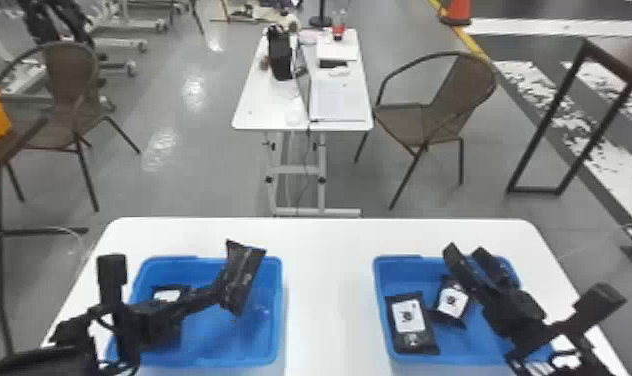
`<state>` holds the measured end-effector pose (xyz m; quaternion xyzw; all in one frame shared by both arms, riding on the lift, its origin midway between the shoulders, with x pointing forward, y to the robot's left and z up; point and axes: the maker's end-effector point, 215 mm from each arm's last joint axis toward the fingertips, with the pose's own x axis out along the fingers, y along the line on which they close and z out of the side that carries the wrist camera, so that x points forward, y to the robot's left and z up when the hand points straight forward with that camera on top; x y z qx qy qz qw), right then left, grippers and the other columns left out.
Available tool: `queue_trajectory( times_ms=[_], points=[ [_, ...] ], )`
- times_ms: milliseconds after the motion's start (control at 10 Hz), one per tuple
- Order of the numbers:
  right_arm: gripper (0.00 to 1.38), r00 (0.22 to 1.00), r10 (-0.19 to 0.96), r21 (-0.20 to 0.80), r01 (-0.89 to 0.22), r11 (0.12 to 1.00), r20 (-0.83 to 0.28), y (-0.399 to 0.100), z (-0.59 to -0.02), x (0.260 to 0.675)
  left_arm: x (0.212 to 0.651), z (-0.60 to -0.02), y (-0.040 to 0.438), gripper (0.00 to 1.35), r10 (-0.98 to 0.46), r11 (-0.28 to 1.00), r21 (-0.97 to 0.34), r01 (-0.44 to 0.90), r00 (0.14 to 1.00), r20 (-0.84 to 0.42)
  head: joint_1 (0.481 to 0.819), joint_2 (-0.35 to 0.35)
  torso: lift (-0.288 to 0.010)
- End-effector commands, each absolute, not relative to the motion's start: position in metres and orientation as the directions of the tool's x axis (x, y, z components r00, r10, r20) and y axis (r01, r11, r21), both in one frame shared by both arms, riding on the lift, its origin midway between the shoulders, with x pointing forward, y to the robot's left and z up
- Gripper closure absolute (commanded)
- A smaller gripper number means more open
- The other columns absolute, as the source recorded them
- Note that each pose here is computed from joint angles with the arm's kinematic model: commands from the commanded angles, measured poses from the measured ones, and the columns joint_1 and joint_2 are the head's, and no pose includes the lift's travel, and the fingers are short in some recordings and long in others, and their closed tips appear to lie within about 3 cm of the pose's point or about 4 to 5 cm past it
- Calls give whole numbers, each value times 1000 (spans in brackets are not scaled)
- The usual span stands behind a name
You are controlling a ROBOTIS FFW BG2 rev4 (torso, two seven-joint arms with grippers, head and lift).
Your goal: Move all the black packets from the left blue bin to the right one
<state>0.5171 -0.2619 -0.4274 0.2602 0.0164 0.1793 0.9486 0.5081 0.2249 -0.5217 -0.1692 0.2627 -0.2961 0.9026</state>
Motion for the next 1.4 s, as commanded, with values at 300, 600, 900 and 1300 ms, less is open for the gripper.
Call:
queue_trajectory(
  times_ms=[300, 600, 900, 1300],
  points=[
    [268, 879, 467, 526, -446, 725, 101, -214, -415, 523, 511, -432, 141, 1214, -840, 455, -477, 752, 541, 52, 695, -60, 0],
    [268, 807, 570, 509, -560, 653, 157, -163, -390, 532, 506, -436, 81, 1214, -922, 297, -512, 806, 382, 66, 695, -88, 0],
    [268, 741, 646, 517, -632, 578, 185, -124, -375, 533, 512, -424, 53, 1214, -944, 247, -509, 824, 323, 66, 695, -80, 0],
    [268, 670, 713, 492, -701, 516, 207, -84, -360, 530, 508, -427, 34, 1214, -953, 217, -529, 820, 294, 66, 695, -63, 0]
  ],
)
